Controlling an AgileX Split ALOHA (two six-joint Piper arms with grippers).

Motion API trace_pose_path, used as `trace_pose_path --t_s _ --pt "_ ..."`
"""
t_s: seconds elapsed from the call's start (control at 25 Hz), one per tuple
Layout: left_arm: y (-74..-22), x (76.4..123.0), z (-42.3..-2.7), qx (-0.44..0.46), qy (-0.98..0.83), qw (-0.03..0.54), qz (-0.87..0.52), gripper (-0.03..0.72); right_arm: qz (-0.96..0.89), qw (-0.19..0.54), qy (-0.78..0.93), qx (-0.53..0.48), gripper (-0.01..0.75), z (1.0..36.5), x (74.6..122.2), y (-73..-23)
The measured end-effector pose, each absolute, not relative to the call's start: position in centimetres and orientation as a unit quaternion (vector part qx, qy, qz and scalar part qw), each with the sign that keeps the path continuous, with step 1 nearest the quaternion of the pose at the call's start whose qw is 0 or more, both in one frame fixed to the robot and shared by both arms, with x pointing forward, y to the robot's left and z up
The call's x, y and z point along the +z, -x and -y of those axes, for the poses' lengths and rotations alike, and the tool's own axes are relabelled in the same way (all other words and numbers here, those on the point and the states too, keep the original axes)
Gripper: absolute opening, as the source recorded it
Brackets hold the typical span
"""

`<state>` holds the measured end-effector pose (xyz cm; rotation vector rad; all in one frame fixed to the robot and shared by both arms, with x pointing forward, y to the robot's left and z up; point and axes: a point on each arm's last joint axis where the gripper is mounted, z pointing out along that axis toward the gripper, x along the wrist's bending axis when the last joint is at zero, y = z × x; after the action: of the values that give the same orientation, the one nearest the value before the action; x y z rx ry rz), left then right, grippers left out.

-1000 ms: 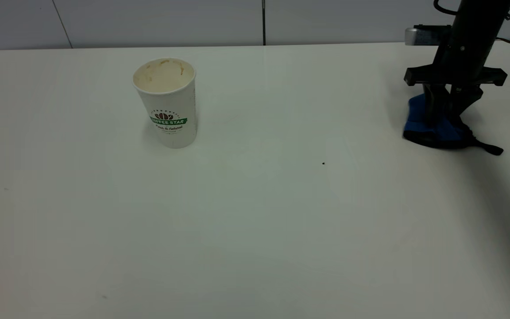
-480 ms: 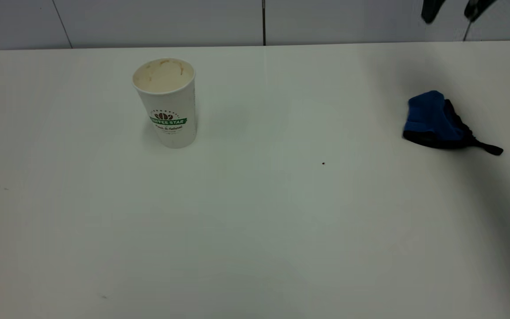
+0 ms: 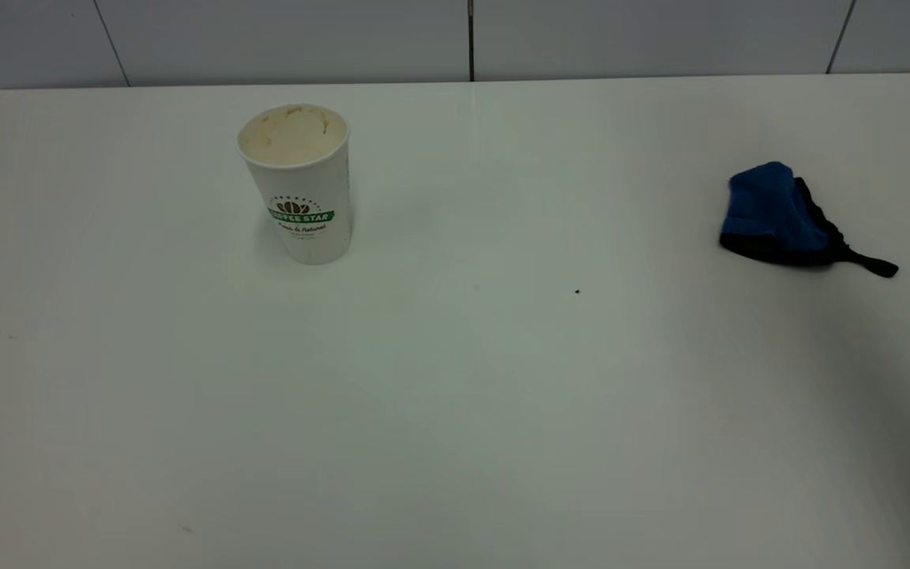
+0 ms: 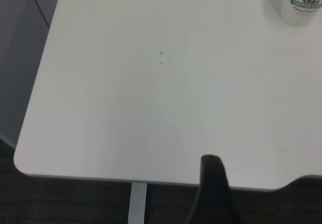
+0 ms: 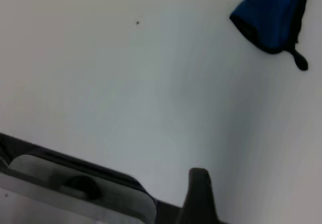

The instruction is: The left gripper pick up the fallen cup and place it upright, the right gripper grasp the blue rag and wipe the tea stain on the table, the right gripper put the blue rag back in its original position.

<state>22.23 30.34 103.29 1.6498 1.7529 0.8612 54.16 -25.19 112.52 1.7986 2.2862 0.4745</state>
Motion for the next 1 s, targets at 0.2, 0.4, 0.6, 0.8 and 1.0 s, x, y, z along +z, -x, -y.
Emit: trace_pose_path --t_s 0.2,0.4,0.6,0.8,1.0 --pt "-22.2 103.3 -30.3 0.323 -0.618 0.288 -0.657 0.583 -0.743 0.121 -0.636 0.171 0.661 26.7 113.5 -45.2" --pt "-22.2 103.3 -30.3 0.323 -0.618 0.288 -0.657 0.583 -0.735 0.131 -0.639 0.184 0.657 27.6 111.4 -37.9" --pt "-22.2 103.3 -30.3 0.323 -0.618 0.288 -0.657 0.583 -0.722 0.158 -0.638 0.216 0.652 28.4 108.2 -31.6" --pt "-22.2 103.3 -30.3 0.323 -0.618 0.288 -0.657 0.583 -0.694 0.225 -0.619 0.289 0.645 29.0 105.8 -27.2" --pt "-22.2 103.3 -30.3 0.323 -0.618 0.288 -0.657 0.583 -0.665 0.271 -0.617 0.322 0.635 29.3 104.2 -25.5"
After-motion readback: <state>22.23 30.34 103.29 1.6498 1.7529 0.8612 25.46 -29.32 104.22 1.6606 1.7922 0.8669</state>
